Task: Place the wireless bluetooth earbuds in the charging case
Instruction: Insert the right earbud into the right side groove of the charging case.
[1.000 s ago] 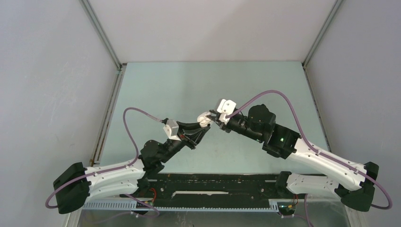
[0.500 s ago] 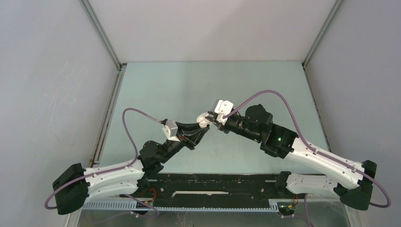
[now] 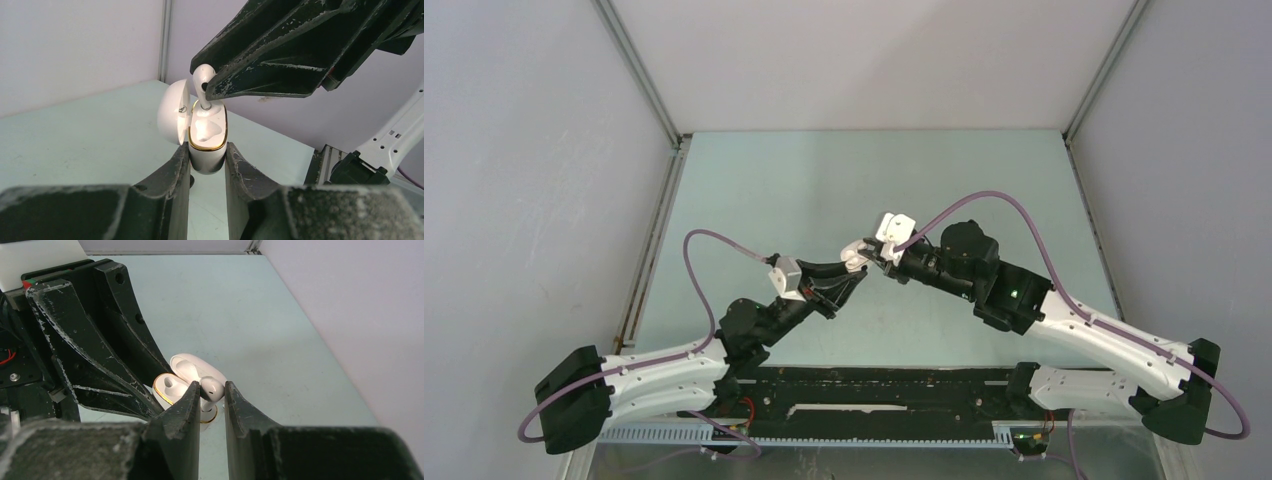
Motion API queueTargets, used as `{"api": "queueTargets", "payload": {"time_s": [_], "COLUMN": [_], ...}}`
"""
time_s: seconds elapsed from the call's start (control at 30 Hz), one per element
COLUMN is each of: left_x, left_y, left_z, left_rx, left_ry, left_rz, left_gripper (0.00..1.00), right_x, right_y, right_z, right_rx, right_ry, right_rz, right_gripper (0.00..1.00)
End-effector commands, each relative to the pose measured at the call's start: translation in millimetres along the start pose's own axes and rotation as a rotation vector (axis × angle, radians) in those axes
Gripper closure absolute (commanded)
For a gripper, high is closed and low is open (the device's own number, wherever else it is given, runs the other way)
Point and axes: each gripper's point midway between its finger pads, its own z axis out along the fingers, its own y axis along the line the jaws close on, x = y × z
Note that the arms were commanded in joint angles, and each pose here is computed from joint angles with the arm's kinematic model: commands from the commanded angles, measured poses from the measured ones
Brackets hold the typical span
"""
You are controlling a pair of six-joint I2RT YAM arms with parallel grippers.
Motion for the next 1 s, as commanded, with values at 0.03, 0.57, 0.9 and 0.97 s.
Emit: {"api": "queueTargets", "payload": {"time_s": [0.03,0.57,0.9,0.97], "left_x": [-21.1,-30.3,-27.5,-28.5], "left_y": [-1.7,0.2,1.6,2.5], "left_z": [0.8,-4.1,-2.7,-2.6], "left_rx": [0.005,-0.009,-0.019,-0.025], "left_ry": [-0.078,-0.127,-0.129,-0.132], "left_rz": [0.025,-0.003,-0.028,-0.03], "left_gripper": [1.0,1.0,1.0,1.0], "right_x": [12.2,4.7,4.8,3.1], "right_y": [8.1,-15.8,-4.6,-3.8], "right_z": [2.0,3.8,4.5,4.6], "right_rx": [-0.028,0.12,0.081,0.083], "right_ry": [0.032,0.008,0.011,0.007], "right_rz": [-0.004,0.045,0.054,0.036], "right_gripper": [0.96,0.91,0.87,0.88]}}
